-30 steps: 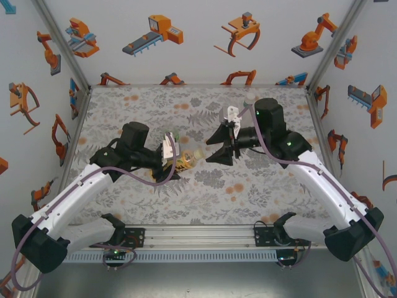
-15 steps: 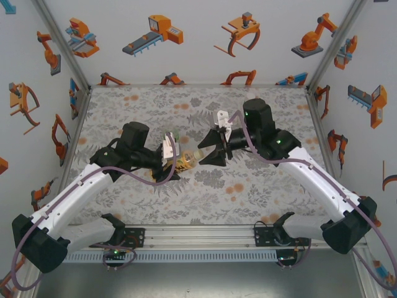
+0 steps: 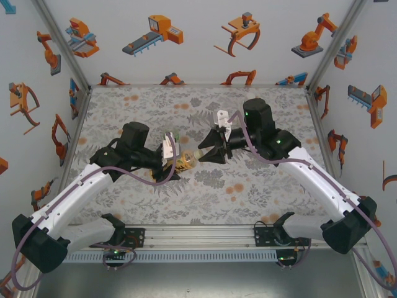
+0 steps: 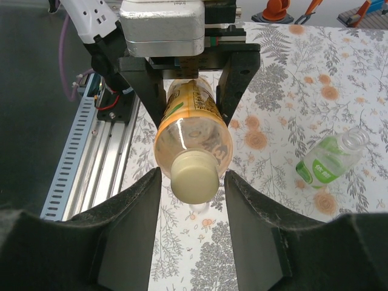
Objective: Screw on the bottle caps
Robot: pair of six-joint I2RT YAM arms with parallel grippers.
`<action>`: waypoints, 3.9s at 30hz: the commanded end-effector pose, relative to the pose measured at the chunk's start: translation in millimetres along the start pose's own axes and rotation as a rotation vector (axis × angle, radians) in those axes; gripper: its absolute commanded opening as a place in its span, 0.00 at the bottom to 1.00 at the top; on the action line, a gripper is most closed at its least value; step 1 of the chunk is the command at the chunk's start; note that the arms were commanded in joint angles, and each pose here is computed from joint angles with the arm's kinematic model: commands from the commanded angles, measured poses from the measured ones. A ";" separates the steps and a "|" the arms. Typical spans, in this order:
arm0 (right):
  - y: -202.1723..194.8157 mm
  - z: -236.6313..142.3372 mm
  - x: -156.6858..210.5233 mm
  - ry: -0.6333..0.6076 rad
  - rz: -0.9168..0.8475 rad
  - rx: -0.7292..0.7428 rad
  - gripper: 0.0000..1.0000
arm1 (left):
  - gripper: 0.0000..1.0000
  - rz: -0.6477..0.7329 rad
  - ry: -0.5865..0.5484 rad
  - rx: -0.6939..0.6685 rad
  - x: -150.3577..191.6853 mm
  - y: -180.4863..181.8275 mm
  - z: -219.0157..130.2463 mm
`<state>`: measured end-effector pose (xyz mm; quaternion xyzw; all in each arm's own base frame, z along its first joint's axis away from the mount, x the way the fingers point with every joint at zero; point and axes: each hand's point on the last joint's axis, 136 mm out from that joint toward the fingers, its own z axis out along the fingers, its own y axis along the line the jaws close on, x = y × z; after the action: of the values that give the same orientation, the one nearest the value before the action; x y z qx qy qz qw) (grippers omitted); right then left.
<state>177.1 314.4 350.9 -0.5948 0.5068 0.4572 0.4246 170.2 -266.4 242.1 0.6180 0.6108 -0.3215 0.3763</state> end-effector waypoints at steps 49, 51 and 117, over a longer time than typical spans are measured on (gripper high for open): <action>-67.8 1.2 55.6 -0.159 1.484 0.408 0.00 | 0.00 0.022 0.050 -0.322 1.1 48.2 -23.6; -67.2 -0.3 54.9 -0.120 1.439 0.423 0.01 | 0.00 0.022 0.046 -0.309 1.0 45.9 -22.4; 1.0 9.5 2.2 0.017 0.039 -0.013 0.35 | 0.00 0.036 -0.017 -0.041 -11.9 5.3 -11.3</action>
<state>179.4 321.2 350.0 -0.5849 0.5251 0.4608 0.4121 173.6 -262.4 247.3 0.6198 0.6091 -0.3069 0.3881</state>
